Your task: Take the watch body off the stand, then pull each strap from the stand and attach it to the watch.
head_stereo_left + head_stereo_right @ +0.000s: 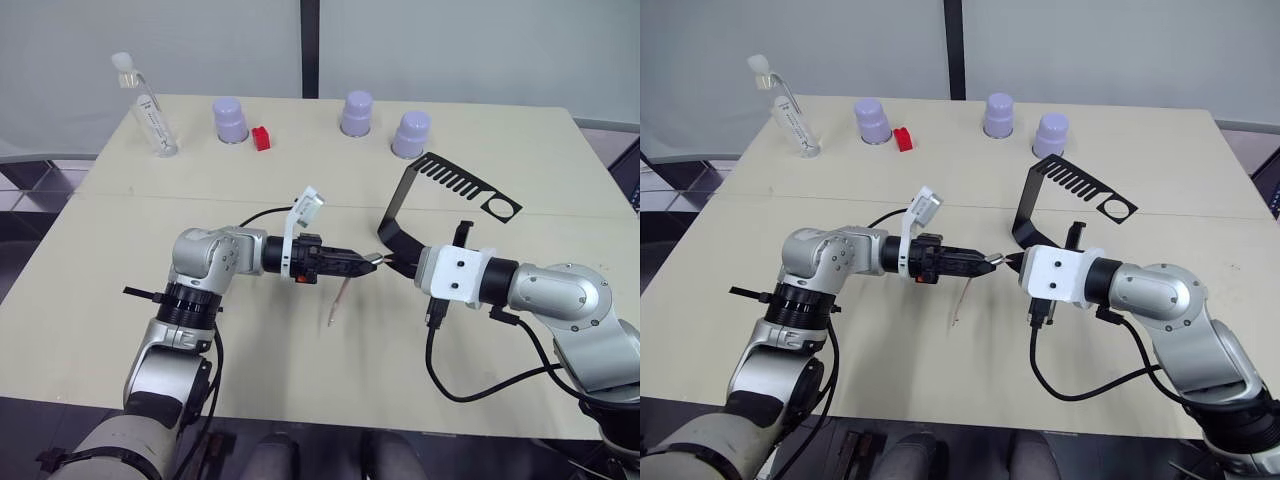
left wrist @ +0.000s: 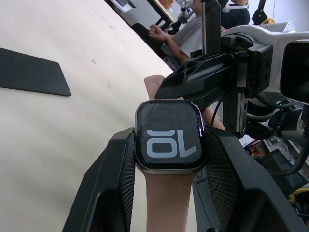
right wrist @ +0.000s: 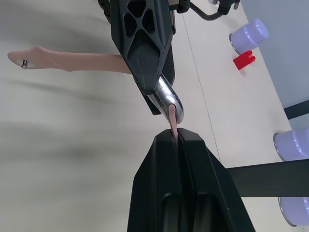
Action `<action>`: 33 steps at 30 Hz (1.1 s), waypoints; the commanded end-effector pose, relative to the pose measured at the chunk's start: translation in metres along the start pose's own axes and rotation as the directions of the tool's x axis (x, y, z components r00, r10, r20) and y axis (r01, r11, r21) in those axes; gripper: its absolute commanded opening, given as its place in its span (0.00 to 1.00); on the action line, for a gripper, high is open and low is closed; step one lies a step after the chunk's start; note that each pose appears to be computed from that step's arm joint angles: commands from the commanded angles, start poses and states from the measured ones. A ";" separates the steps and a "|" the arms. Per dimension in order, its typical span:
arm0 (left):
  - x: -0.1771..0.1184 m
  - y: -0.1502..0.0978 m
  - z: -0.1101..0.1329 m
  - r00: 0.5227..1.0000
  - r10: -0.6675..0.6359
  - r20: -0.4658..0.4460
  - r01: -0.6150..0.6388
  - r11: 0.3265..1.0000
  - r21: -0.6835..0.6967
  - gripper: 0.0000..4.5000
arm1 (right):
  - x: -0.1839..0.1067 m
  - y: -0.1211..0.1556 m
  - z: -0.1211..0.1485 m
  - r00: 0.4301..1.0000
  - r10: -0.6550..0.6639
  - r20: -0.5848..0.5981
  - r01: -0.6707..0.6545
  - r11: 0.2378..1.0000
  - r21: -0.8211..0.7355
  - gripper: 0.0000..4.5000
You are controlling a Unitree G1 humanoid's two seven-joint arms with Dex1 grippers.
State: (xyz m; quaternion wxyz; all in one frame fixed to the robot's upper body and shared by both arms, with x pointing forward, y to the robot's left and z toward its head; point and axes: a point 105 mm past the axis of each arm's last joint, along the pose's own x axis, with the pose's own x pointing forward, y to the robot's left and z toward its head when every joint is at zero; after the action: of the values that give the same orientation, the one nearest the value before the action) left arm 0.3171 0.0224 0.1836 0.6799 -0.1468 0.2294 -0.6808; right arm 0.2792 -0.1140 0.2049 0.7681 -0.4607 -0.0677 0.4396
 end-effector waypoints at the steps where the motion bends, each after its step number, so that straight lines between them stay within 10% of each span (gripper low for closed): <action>1: 0.020 -0.025 0.007 0.989 -0.146 -0.015 0.147 0.987 0.062 0.35 | 0.002 0.000 0.019 0.997 0.011 0.073 -0.008 0.999 -0.036 0.00; 14: 0.016 -0.019 0.009 0.993 -0.114 -0.014 0.114 0.990 0.080 0.35 | -0.004 -0.004 0.031 0.995 -0.013 0.103 0.022 0.996 -0.084 0.00; 24: -0.002 -0.018 -0.005 0.991 -0.024 -0.134 0.081 0.895 0.439 0.35 | -0.034 0.018 0.022 0.994 0.076 0.072 -0.082 0.993 0.080 0.98; 33: -0.028 -0.031 -0.005 0.979 0.054 -0.195 0.130 0.572 0.810 0.35 | -0.058 0.034 0.026 0.983 0.088 0.163 -0.148 0.899 0.411 0.99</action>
State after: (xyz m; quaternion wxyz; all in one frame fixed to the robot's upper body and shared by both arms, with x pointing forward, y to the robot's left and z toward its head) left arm 0.2963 0.0483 0.1902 0.6539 0.1938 -0.0012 -0.7314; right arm 0.2168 -0.1373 0.2028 0.8173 -0.2544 0.0179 0.5167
